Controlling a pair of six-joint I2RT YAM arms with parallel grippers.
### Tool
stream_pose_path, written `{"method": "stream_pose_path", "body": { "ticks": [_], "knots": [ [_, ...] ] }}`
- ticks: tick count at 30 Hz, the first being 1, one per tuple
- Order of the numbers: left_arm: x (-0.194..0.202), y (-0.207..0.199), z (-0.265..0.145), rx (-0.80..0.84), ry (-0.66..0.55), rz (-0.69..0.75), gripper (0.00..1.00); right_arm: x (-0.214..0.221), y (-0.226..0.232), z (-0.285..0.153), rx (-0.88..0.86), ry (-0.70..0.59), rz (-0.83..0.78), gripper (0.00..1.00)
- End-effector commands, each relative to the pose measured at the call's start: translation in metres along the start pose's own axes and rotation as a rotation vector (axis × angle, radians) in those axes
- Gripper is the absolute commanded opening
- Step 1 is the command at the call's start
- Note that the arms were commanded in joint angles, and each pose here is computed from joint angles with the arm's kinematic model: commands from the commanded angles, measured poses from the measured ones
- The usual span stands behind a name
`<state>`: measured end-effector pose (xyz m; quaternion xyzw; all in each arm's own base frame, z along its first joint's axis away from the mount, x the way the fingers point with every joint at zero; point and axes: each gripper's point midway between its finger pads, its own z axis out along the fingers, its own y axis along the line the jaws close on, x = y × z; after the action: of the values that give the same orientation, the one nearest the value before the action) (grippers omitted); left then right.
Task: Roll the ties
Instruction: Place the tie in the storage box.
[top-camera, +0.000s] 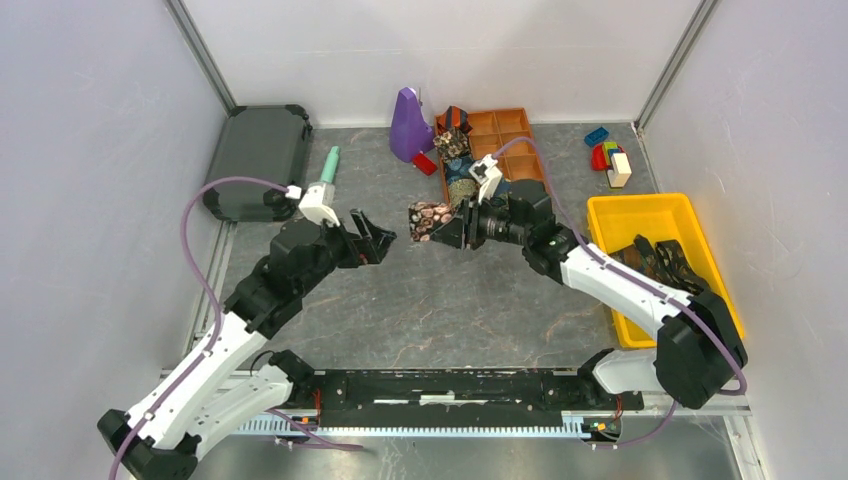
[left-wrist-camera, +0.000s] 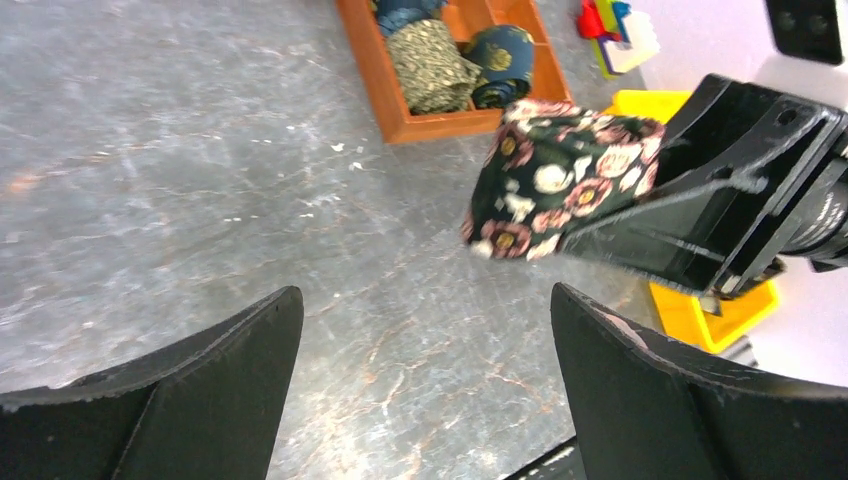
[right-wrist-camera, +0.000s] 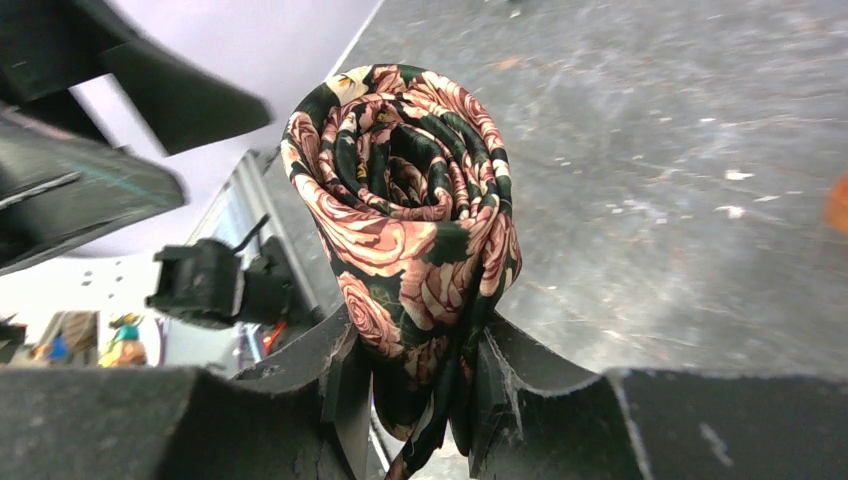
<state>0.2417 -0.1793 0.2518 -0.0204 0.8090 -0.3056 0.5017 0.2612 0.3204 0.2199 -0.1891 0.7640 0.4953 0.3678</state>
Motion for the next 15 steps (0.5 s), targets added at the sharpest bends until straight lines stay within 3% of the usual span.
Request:
{"method": "stream_pose_path", "body": {
  "ticks": [1,8,15],
  "knots": [
    [-0.016,0.029,-0.031,-0.163,-0.023,0.098,0.99,-0.040,-0.027,-0.019,0.171,-0.081,-0.094,0.00],
    [-0.020,0.058,-0.068,-0.289,-0.038,0.192,0.99,-0.080,-0.085,-0.054,0.420,-0.129,-0.115,0.00],
    [-0.003,0.077,-0.075,-0.321,-0.027,0.243,0.99,-0.113,-0.148,-0.101,0.638,-0.169,-0.095,0.00]
  ]
}}
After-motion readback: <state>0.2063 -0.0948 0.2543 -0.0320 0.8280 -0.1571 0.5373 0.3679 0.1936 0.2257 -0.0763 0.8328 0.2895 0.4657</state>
